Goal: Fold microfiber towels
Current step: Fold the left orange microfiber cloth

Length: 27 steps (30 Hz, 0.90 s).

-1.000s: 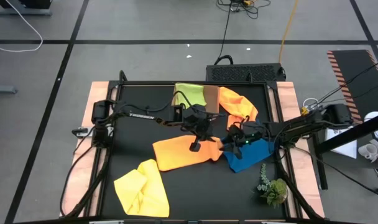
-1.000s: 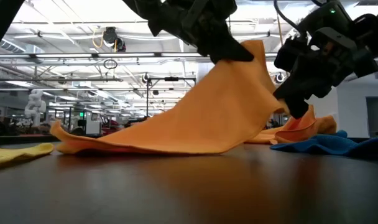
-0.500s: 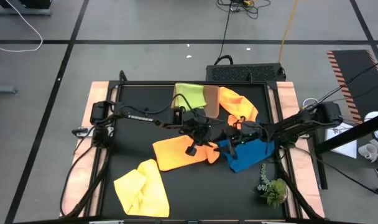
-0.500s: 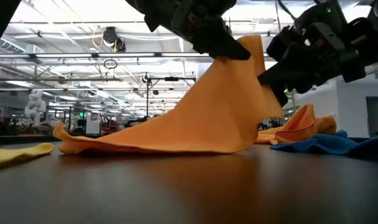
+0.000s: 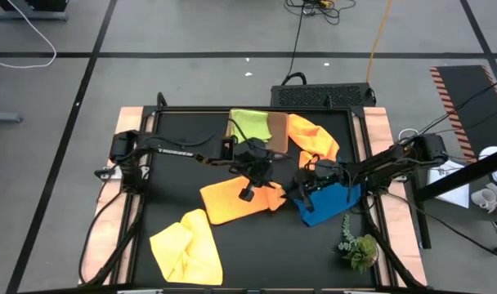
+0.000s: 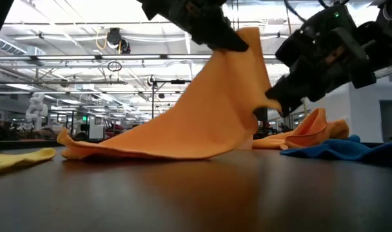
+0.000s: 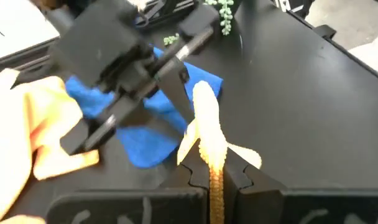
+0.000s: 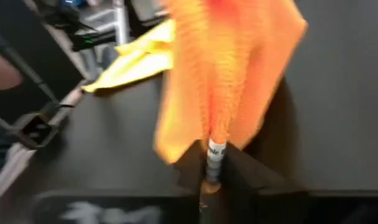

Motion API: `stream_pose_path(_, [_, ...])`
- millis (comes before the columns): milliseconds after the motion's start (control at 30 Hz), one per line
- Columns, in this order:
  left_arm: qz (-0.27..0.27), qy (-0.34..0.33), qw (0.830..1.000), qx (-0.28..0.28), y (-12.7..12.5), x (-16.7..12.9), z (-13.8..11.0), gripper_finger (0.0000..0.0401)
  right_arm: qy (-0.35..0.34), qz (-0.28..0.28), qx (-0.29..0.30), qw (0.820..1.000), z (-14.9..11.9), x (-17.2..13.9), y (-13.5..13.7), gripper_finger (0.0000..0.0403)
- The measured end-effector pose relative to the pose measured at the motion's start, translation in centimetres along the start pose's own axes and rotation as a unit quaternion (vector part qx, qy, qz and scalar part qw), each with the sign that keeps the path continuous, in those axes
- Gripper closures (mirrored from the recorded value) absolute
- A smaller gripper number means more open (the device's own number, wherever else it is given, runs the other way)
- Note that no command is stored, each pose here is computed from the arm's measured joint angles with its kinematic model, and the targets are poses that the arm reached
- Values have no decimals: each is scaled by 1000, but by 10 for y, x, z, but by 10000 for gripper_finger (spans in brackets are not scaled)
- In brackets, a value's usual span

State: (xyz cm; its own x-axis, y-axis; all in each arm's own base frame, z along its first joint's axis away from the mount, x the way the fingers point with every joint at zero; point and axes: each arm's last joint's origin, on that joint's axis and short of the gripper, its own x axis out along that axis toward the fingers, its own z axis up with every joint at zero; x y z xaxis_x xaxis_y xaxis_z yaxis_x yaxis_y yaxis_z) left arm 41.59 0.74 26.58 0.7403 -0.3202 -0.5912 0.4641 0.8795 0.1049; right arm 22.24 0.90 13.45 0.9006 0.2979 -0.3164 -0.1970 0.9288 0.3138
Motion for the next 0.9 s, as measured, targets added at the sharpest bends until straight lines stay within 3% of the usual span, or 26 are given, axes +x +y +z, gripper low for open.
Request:
stream_pose_path(233, [36,-20,999,13,-10,-24,19,399,-63,42,-28,997,23,-14,17,399])
stream_pose_path(500, [86,-52,995,26,-37,-57,48,398,-156,98,-67,981,58,-39,49,401])
stream_pose_path(600, [85,-79,993,11,-58,-66,62,398,-151,119,-86,977,71,-40,71,401])
stream_pose_path(767, [89,-100,991,33,-104,-68,81,399,-104,113,-122,981,94,-32,109,402])
stream_pose_path(900, [101,-131,986,-12,-138,-72,93,398,-97,130,-131,978,113,-28,138,402])
